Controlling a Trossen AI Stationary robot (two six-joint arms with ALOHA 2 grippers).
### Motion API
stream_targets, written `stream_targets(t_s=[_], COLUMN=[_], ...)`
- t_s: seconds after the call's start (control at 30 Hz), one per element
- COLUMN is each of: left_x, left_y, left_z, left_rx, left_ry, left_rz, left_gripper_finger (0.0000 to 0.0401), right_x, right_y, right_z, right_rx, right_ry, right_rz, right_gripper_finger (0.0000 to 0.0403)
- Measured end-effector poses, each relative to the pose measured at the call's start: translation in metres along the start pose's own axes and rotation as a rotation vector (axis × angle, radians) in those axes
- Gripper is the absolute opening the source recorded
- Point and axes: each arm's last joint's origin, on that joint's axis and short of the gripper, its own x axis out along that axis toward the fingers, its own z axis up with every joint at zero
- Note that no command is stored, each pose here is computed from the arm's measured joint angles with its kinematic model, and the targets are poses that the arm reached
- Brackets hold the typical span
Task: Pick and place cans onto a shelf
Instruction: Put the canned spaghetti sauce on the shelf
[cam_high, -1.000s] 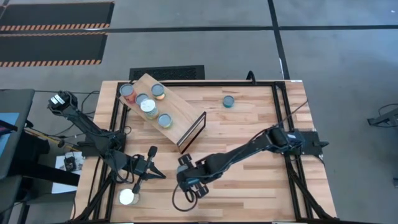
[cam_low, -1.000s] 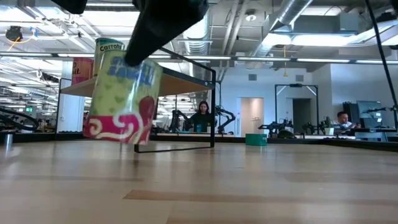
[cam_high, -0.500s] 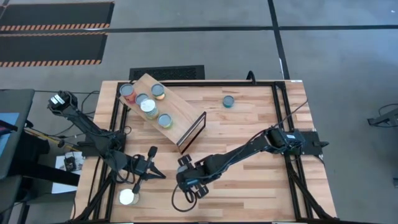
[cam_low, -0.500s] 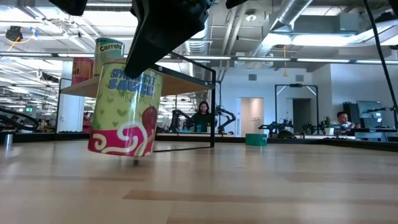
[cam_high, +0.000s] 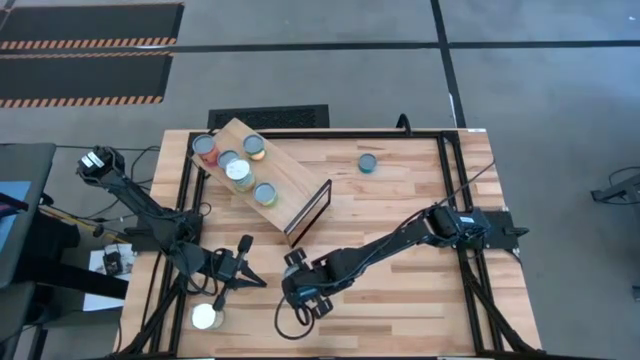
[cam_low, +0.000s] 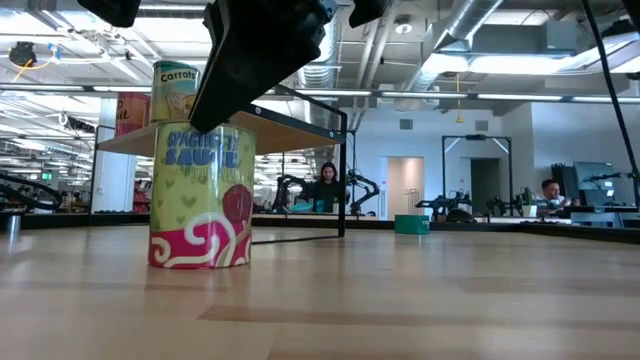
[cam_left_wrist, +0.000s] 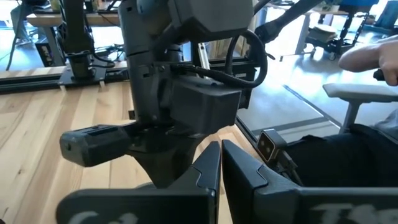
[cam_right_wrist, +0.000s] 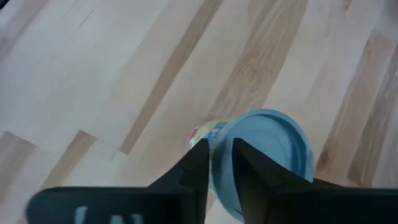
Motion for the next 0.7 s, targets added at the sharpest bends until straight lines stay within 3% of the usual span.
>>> stream_targets(t_s=[0.23,0.37,0.53,0.7], left_x=[0.000,0.000,0.000,0.000], left_y=[0.000,0.000,0.000,0.000], left_z=[0.000,0.000,0.000,0.000], left_rx=[0.004,0.011,0.053,0.053], left_ry=[0.001,0.002,0.001,0.000], left_rz=[0.000,0.000,0.006,0.003], left_gripper_finger=[0.0004,0.0004,0.0004,0.0004], right_x=[-0.006,-0.021,-0.048,-0.079], right_y=[0.003,0.005,0.008,0.019], right_z=[0.005,0.016,0.029,0.031], right_rx=[-0.028,-0.064,-0.120,-0.134], right_ry=[0.004,-0.024,-0.038,0.035], right_rz=[-0.044,-0.043,-0.046,-0.011], right_gripper_finger=[0.0163,0.0180,0.0168,0.0115])
